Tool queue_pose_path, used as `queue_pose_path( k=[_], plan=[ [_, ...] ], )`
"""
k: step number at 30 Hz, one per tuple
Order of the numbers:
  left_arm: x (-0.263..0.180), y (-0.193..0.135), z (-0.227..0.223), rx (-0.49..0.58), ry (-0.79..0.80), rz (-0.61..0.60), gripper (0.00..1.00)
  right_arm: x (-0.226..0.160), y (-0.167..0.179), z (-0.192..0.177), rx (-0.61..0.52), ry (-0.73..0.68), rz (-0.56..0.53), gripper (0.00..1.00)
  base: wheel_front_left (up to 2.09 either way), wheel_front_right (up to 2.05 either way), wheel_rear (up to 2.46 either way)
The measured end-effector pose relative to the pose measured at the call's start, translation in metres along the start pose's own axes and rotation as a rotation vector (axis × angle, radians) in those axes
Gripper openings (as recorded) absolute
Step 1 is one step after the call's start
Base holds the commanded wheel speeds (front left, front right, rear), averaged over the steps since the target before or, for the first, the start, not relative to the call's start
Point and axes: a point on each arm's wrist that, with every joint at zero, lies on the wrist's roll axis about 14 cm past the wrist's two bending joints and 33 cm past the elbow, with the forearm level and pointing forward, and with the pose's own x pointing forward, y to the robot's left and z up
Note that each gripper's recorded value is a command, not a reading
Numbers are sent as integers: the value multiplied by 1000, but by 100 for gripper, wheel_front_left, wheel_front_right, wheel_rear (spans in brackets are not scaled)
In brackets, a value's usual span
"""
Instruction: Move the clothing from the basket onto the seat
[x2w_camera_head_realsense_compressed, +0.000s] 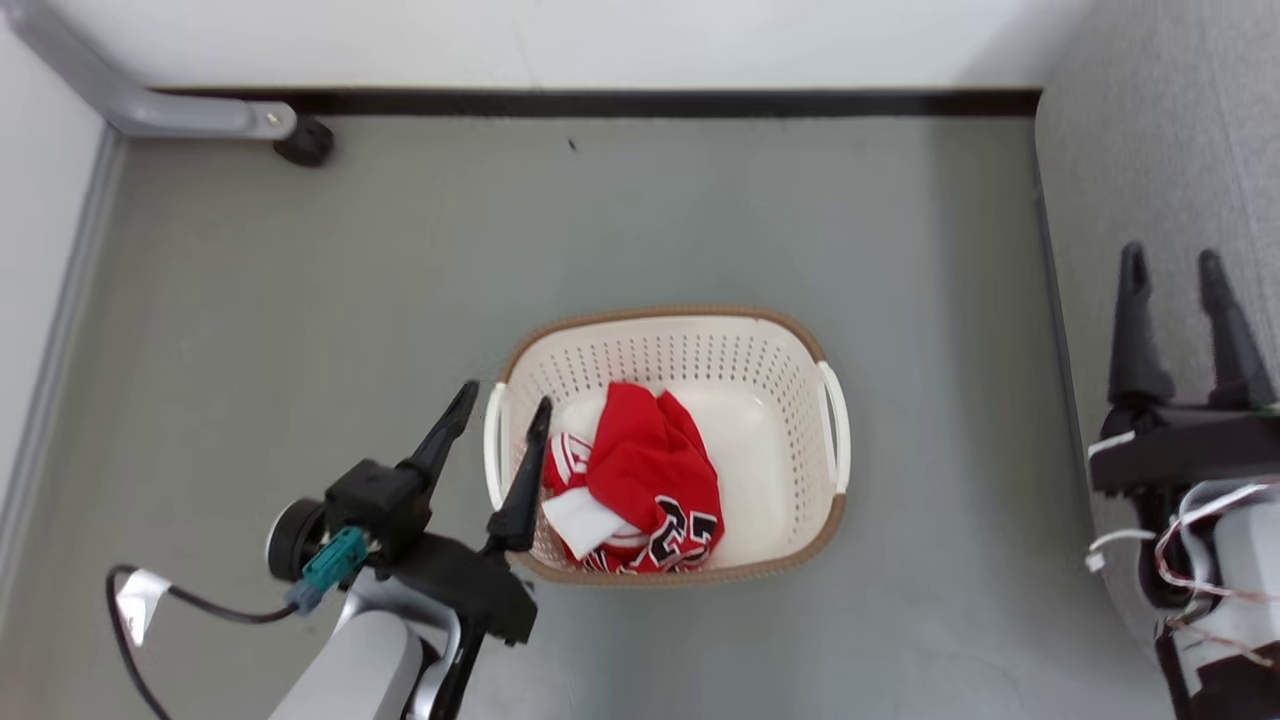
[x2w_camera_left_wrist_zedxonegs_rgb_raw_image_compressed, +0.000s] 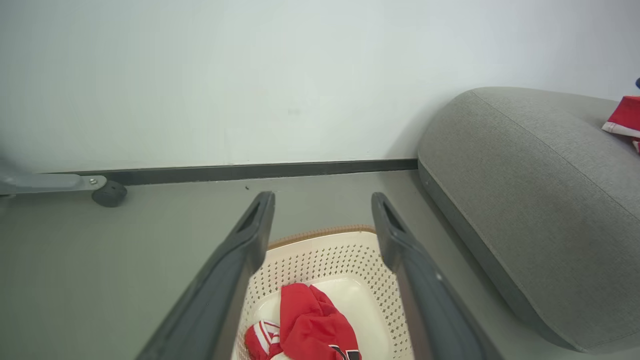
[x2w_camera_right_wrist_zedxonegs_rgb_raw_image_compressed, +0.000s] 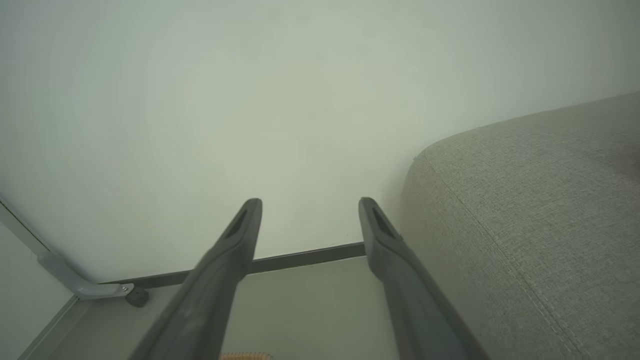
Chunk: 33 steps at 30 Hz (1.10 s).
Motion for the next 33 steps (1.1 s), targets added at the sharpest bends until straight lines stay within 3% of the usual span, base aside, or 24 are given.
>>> queue_pose_path(
  k=[13, 25, 33],
  plan=[
    [-65, 44, 28, 13, -88, 212, 100, -46, 61, 22, -1, -27, 153, 100, 0, 0, 0],
    [-106, 51, 45, -8, -182, 300, 100, -99, 71, 30, 10, -49, 171, 100, 0, 0, 0],
    [-117, 53, 54, 4, -223, 321, 100, -117, 69, 28, -44, -44, 149, 100, 0, 0, 0]
  ],
)
